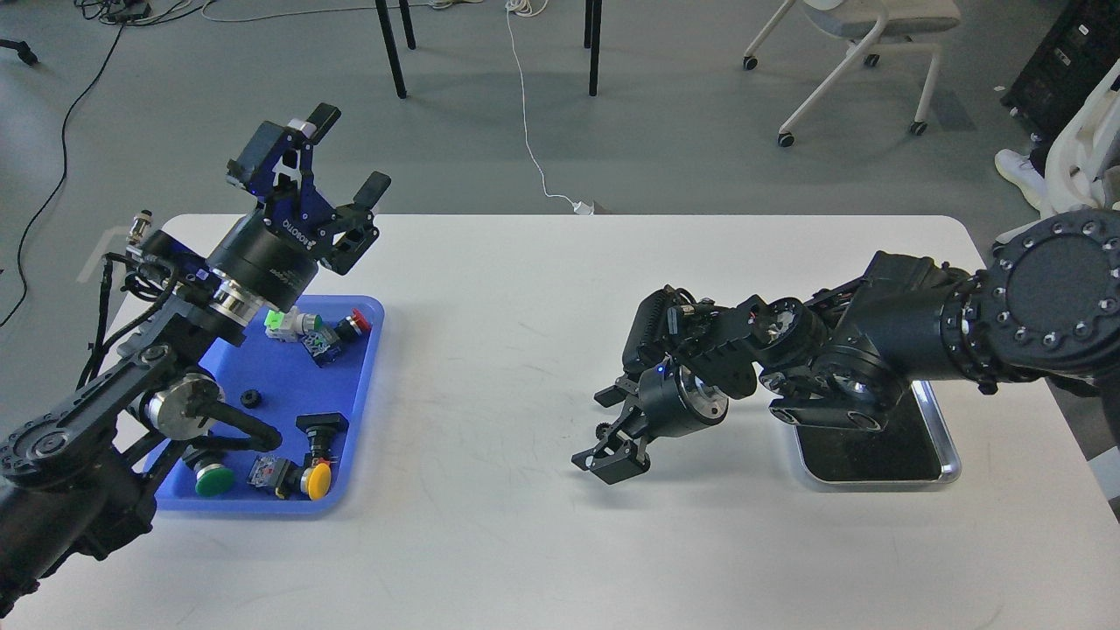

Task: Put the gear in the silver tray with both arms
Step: 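Grasp the black gear on the table with the right gripper, then carry the gear with the right gripper over the silver tray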

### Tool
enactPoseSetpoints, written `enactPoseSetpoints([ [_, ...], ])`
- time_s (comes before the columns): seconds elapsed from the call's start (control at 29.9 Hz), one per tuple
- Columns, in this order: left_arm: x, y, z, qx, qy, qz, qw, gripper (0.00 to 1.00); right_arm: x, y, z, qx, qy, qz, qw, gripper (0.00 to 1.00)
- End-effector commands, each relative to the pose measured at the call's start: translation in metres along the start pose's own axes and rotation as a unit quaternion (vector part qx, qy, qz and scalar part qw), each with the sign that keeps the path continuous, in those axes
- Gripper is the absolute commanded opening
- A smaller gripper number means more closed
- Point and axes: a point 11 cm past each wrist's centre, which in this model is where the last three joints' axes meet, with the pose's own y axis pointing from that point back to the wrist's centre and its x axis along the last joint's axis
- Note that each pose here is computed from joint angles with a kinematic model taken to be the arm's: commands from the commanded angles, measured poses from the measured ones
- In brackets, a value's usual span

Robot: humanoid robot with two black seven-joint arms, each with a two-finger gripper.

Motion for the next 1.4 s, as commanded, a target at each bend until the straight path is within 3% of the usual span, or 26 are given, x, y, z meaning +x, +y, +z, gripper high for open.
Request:
enactPoseSetpoints([
  [0.0,-0.002,0.001,-0.001,0.0,0.003,-0.001,1.0,0.98,-0.003,0.0,0.002,-0.003,0.0,-0.003,1.0,0.85],
  [0.2,-0.001,0.003,-0.002,0.001,0.003,0.0,1.0,0.98,-0.008,-0.002,0.002,-0.004,-0.005,-0.003,1.0,0.75],
  [0.37,-0.001,0.003,-0.003,0.002,0.004,0.0,1.0,0.98,-0.01,-0.003,0.003,-0.004,-0.006,-0.004,1.0,0.55],
  [0.6,-0.003,0.003,-0.003,0.001,0.006,-0.001,1.0,0.98,-0.01,-0.002,0.005,-0.007,-0.004,-0.005,1.0,0.37],
  [0.8,-0.006,0.002,-0.001,-0.002,0.006,-0.007,1.0,0.98,-0.01,-0.002,0.004,-0.007,-0.004,-0.005,1.0,0.32],
  [0.94,-0.007,0.002,-0.002,-0.001,0.006,-0.007,1.0,0.98,-0.01,-0.002,0.004,-0.007,-0.004,-0.005,1.0,0.17],
  [1.24,-0.007,0.003,-0.001,-0.001,0.005,-0.008,1.0,0.98,-0.003,0.001,0.006,-0.009,0.0,-0.002,1.0,0.09],
  [1.37,-0.007,0.003,-0.001,-0.001,0.006,-0.009,1.0,0.98,0.005,0.042,0.033,-0.048,0.0,0.007,0.999,0.09],
])
